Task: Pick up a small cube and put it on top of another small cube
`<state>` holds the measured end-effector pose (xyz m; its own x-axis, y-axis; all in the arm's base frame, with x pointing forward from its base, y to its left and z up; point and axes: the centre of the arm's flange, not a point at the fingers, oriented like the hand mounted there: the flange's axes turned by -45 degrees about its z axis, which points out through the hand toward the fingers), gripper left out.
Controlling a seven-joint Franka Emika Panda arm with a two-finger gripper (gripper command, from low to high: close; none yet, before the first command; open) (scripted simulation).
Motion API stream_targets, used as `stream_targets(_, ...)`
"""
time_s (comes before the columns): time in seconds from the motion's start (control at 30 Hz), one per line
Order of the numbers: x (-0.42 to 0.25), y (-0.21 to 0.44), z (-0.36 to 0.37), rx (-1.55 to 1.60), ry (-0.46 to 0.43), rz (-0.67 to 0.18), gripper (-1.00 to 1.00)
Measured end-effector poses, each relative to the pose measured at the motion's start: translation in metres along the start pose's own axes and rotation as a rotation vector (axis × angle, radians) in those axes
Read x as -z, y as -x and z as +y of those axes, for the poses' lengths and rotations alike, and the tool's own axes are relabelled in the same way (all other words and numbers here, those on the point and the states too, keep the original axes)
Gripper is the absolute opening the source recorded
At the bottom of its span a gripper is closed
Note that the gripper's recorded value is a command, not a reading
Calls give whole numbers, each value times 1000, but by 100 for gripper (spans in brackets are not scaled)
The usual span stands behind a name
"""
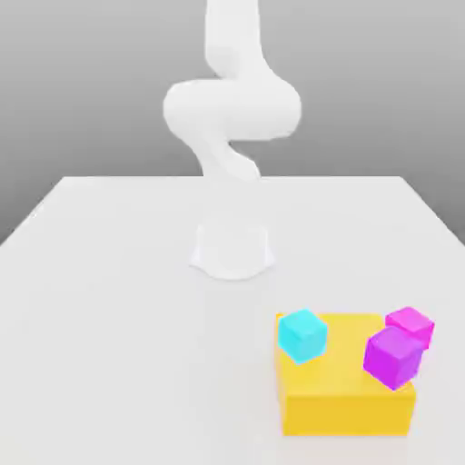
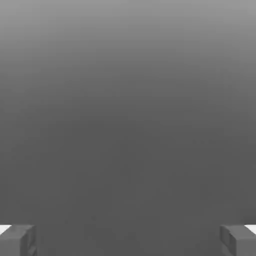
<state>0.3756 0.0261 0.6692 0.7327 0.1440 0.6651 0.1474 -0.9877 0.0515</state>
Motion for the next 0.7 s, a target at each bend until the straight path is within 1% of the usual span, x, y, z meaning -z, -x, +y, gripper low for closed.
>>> stream_targets(0.17, -97, 24, -64, 333, -137, -121, 0)
stream_targets(0.33, -175, 72, -137, 667, -272, -219, 0)
stream_targets(0.5, -232, 144, -207, 1009, -410, -300, 0)
stream_targets(0.7, -274, 252, -275, 1429, -576, -380, 0)
